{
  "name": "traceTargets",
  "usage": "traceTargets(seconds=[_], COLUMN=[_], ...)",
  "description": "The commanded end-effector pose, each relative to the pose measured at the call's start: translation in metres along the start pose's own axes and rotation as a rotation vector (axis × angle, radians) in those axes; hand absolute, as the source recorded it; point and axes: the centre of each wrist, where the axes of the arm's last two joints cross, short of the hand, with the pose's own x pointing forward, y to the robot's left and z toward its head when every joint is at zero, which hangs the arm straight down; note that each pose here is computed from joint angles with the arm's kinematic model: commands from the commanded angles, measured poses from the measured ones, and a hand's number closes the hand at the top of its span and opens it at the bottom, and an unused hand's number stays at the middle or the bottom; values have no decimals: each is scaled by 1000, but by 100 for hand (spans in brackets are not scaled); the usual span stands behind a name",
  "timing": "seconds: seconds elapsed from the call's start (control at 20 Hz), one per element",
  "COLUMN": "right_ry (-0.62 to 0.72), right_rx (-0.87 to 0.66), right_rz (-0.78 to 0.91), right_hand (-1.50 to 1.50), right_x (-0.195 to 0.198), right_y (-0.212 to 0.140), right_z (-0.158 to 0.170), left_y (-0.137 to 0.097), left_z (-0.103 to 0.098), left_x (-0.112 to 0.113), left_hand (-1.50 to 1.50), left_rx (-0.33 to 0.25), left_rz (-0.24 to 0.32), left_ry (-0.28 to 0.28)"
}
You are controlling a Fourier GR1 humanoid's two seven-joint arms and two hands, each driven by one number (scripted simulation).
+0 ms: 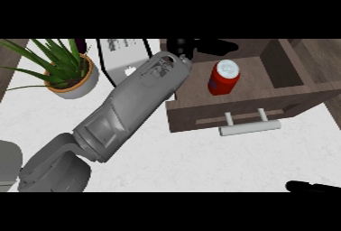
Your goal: Pick up the can, place it into the drawer and close the drawer
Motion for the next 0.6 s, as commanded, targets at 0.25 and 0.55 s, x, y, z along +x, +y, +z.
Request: traceTargets(seconds=[0.25,0.55], right_ry=[-87,-115], right_rx=[75,128], right_rz=[247,477], right_hand=[-150,-150], right_x=[8,2], right_y=[13,29], right_z=[-11,-23], left_y=[-1,-4], left_z=[-4,0], left_x=[20,21], left_hand=[-150,-150], left_rx=[13,41], left_rz=[79,103], left_ry=[-20,-39])
